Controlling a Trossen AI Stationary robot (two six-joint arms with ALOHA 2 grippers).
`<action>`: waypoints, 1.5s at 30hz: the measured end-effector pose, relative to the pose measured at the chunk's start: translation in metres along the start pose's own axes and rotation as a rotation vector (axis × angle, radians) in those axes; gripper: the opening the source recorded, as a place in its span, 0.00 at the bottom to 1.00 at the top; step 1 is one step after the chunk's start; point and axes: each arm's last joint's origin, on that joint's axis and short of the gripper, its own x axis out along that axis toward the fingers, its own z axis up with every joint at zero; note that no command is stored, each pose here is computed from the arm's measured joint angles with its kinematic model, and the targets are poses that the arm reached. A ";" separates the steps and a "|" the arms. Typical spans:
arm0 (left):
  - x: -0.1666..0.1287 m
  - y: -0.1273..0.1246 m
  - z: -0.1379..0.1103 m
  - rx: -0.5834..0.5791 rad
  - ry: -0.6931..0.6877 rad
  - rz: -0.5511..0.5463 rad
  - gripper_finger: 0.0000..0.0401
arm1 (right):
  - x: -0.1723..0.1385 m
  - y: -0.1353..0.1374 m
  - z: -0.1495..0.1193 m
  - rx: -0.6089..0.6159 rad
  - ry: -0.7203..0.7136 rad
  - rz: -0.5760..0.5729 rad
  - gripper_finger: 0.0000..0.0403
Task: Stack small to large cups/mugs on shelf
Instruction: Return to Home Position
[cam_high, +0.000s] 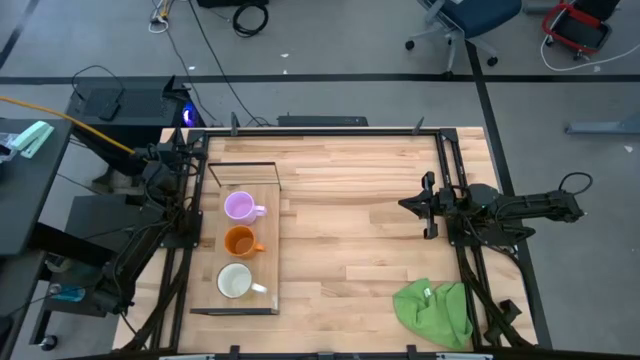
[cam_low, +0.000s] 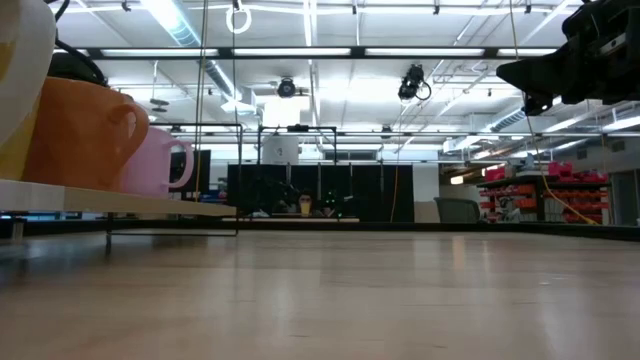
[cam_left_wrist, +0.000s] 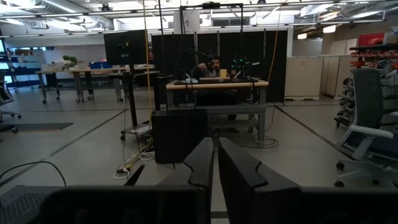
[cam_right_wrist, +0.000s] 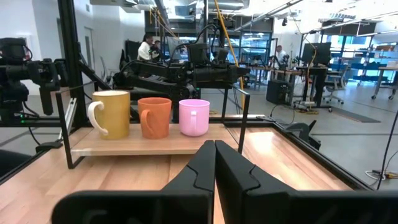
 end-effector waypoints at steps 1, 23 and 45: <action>0.000 0.000 0.000 0.000 0.000 0.000 0.08 | 0.000 0.000 0.000 0.000 0.000 0.000 0.04; 0.000 0.000 0.000 0.000 0.000 0.000 0.09 | 0.000 0.000 0.000 0.000 0.000 0.000 0.04; 0.000 0.000 0.000 0.000 0.000 0.000 0.10 | 0.000 0.000 0.000 0.000 0.000 0.000 0.04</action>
